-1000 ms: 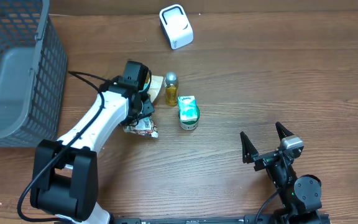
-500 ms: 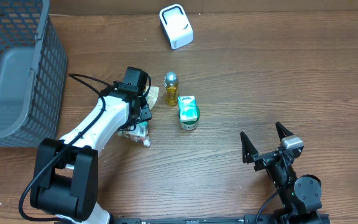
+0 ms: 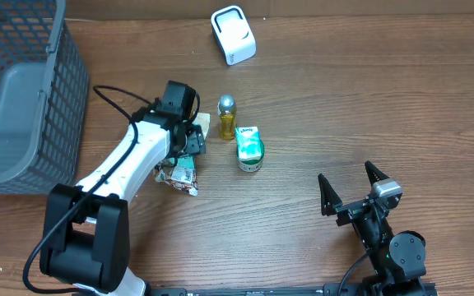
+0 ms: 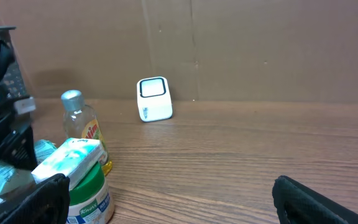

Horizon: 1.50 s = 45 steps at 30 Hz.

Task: Scan the item barcode
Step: 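Lower the held packets onto the table left of the jar and release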

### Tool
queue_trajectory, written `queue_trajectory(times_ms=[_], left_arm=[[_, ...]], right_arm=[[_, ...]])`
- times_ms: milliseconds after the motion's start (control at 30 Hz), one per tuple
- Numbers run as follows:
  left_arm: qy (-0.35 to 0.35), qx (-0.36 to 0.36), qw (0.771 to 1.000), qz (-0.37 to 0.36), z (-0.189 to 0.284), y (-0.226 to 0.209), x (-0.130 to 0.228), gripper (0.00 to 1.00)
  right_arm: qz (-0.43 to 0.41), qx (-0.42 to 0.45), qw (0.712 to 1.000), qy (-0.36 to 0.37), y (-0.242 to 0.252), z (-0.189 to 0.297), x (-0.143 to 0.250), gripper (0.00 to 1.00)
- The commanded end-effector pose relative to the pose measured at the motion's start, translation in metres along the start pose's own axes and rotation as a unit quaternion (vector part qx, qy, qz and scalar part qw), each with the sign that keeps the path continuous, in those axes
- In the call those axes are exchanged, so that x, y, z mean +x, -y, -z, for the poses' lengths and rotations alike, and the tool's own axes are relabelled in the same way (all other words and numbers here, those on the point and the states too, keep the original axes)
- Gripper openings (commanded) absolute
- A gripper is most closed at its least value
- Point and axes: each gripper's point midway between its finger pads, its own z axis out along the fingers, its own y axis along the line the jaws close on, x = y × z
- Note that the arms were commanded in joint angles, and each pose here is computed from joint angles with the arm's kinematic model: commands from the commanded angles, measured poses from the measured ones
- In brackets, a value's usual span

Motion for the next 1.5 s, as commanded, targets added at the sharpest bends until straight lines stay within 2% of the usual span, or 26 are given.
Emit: queue_trajectory(times_ms=[0, 200, 367, 467, 867, 900, 967, 1067, 1233, 1367, 1467], left_arm=[[0.008, 0.019, 0.999, -0.035, 0.008, 0.007, -0.009, 0.82], [0.010, 0.030, 0.998, -0.057, 0.016, 0.008, -0.017, 0.76], [0.001, 0.027, 0.999, -0.044, 0.018, -0.002, -0.019, 0.75], [-0.012, 0.021, 0.999, -0.041, 0.018, -0.007, -0.014, 0.65], [-0.060, 0.022, 0.997, -0.044, -0.010, -0.005, 0.004, 0.49], [-0.064, 0.020, 0.997, -0.044, -0.013, -0.005, 0.005, 0.45], [-0.061, 0.021, 0.997, -0.043, -0.010, -0.006, 0.003, 0.26], [-0.052, 0.024, 0.998, -0.040, 0.001, -0.005, -0.006, 0.08], [-0.055, 0.058, 0.996, -0.038, 0.021, 0.009, -0.015, 0.05], [-0.077, 0.113, 0.990, -0.037, 0.028, 0.028, -0.008, 0.06], [-0.087, 0.117, 0.989, -0.020, 0.027, 0.029, -0.003, 0.04]], right_arm=[[0.003, -0.005, 1.000, 0.001, -0.002, 0.000, 0.002, 1.00], [0.003, -0.005, 1.000, 0.001, -0.002, 0.000, 0.002, 1.00], [0.003, -0.005, 1.000, 0.001, -0.002, 0.000, 0.002, 1.00], [0.003, -0.005, 1.000, 0.001, -0.002, 0.000, 0.002, 1.00], [0.003, -0.005, 1.000, 0.001, -0.002, 0.000, 0.002, 1.00], [0.003, -0.005, 1.000, 0.001, -0.002, 0.000, 0.002, 1.00], [0.003, -0.005, 1.000, 0.001, -0.002, 0.000, 0.002, 1.00], [0.003, -0.005, 1.000, 0.001, -0.002, 0.000, 0.002, 1.00], [0.003, -0.005, 1.000, 0.001, -0.002, 0.000, 0.002, 1.00], [0.003, -0.005, 1.000, 0.001, -0.002, 0.000, 0.002, 1.00], [0.003, -0.005, 1.000, 0.001, -0.002, 0.000, 0.002, 1.00]])
